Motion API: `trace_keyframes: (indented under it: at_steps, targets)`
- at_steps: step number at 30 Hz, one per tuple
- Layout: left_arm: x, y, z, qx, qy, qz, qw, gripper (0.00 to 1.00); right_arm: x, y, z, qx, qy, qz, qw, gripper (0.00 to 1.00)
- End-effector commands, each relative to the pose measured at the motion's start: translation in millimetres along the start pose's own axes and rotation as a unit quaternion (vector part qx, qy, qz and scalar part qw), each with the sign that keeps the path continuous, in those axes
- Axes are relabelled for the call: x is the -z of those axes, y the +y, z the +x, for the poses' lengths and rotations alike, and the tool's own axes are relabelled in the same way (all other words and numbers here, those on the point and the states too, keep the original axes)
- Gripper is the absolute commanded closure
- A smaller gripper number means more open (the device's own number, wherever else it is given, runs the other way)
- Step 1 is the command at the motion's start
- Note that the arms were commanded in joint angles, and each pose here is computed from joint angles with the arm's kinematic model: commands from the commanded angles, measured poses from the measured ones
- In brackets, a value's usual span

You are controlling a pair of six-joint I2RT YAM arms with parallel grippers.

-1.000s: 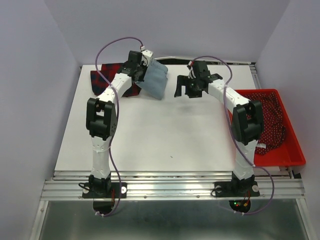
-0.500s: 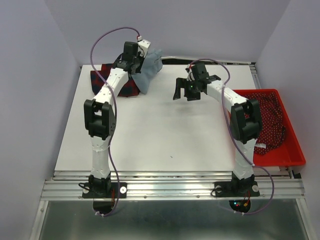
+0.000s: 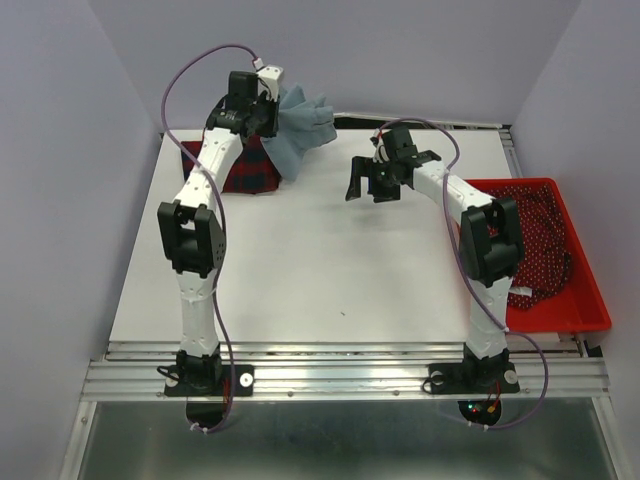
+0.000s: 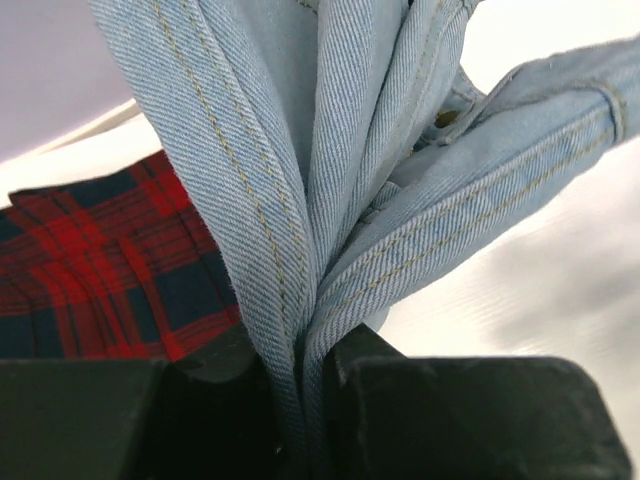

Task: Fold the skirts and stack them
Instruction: Neatly place the folded skirt to the corner

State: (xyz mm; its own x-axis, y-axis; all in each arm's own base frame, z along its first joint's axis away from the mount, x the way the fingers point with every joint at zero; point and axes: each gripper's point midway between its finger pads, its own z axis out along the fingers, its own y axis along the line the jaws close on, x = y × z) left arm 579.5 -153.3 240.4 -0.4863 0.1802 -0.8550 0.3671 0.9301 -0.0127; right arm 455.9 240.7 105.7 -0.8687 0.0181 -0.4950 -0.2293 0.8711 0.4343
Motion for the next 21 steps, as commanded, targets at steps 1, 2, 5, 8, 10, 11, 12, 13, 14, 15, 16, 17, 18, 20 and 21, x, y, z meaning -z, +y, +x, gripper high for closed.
trace_keyframes:
  at_steps: [1, 2, 5, 8, 10, 11, 12, 13, 14, 15, 16, 17, 18, 20, 21]
  targets:
    - [44.6, 11.7, -50.7, 0.051, -0.078, 0.031, 0.995, 1.0, -0.4, 6.4, -8.8, 0.007, -0.017, -0.013, 1.0, 0.0]
    - [46.9, 14.7, -51.6, 0.062, -0.082, 0.036, 0.994, 1.0, -1.1, 6.0, -7.4, 0.006, -0.014, -0.013, 1.0, 0.0]
    - [50.5, 41.9, -43.0, 0.096, -0.08, 0.037, 0.991, 1.0, -3.5, 5.5, -6.4, 0.004, -0.012, -0.013, 1.0, 0.0]
    - [48.7, 87.9, -27.8, 0.137, -0.091, 0.041, 0.986, 1.0, -7.1, 5.3, -5.2, 0.003, -0.008, -0.016, 1.0, 0.0]
    - [33.3, 105.9, 1.0, 0.189, -0.071, 0.064, 0.977, 1.0, -8.5, 4.4, -4.2, 0.002, -0.006, -0.015, 1.0, 0.0]
    - [26.3, 115.7, 15.4, 0.206, -0.06, 0.07, 0.974, 1.0, -9.1, 4.1, -4.2, 0.003, -0.006, -0.015, 1.0, 0.0]
    - [25.0, 137.1, 25.7, 0.223, -0.065, 0.068, 0.97, 1.0, -10.0, 3.4, -3.7, 0.002, -0.005, -0.014, 1.0, 0.0]
    - [10.9, 139.0, 53.7, 0.254, -0.041, 0.086, 0.962, 1.0, -11.1, 2.8, -2.5, 0.002, -0.002, -0.014, 1.0, 0.0]
    - [8.0, 152.0, 64.5, 0.265, -0.042, 0.09, 0.959, 1.0, -11.3, 2.6, -1.8, 0.004, -0.001, -0.014, 1.0, 0.0]
    - [-5.0, 156.4, 87.8, 0.284, -0.022, 0.098, 0.954, 1.0, -12.3, 1.7, -0.7, 0.005, 0.001, -0.014, 1.0, 0.0]
    - [-9.5, 162.8, 97.4, 0.293, -0.017, 0.095, 0.951, 1.0, -13.1, 0.7, 0.6, 0.005, 0.003, -0.012, 1.0, 0.0]
    - [-13.9, 169.0, 102.2, 0.288, -0.017, 0.092, 0.953, 0.97, -13.8, -0.1, 1.9, 0.005, 0.005, -0.012, 1.0, 0.0]
    - [-17.6, 175.6, 111.4, 0.291, -0.006, 0.082, 0.953, 0.96, -13.7, -0.3, 2.2, 0.006, 0.005, -0.011, 1.0, 0.0]
    - [-29.5, 193.0, 128.7, 0.28, 0.005, 0.046, 0.959, 0.88, -15.6, -2.1, 5.7, 0.006, 0.012, -0.01, 1.0, 0.0]
    - [-29.2, 193.8, 127.0, 0.276, 0.003, 0.046, 0.96, 0.85, -15.9, -2.4, 5.9, 0.008, 0.012, -0.01, 1.0, 0.0]
